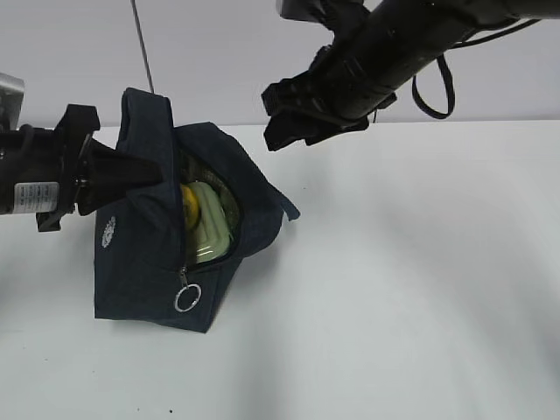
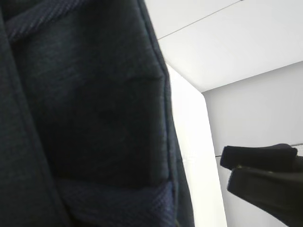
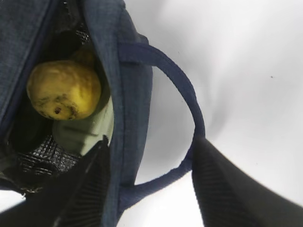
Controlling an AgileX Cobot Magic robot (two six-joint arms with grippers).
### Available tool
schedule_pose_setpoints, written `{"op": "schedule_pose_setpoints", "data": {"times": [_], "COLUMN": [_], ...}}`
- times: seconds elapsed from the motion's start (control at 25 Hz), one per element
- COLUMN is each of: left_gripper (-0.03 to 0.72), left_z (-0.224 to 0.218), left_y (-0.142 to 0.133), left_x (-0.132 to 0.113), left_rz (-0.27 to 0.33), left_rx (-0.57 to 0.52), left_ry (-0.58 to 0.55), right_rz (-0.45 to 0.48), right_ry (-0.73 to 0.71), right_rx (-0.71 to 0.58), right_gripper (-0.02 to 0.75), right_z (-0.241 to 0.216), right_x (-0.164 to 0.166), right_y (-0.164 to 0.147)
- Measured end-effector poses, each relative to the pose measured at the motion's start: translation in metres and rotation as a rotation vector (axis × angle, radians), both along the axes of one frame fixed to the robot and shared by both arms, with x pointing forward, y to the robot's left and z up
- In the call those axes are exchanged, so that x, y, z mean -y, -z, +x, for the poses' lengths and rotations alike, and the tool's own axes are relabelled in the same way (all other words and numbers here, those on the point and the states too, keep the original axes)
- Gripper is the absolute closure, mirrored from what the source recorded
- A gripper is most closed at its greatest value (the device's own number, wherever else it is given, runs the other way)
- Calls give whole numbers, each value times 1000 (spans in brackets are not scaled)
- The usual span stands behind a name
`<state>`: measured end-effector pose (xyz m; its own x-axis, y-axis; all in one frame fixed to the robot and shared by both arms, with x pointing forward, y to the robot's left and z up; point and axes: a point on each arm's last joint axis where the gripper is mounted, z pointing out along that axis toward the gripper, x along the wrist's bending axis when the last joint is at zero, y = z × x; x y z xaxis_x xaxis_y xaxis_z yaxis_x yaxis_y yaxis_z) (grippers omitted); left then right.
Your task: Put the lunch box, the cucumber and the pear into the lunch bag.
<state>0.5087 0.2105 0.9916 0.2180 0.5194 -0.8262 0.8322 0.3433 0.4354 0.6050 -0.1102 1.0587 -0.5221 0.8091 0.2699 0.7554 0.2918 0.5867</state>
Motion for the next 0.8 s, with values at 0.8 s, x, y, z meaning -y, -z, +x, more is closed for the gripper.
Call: {"op": "schedule_pose_setpoints", "data": {"times": [0.8], "left_gripper": [707], "left_z": [0], "left_y": [0], "left_x": [0], "left_rz": [1], "left_rx": [2], "left_ry": [1], "right_rz": [50], "right_ry": [-95], "right_rx": [-175], "right_gripper": [304], "right_z": [20], "right_x": [-21], "right_y": [27]}}
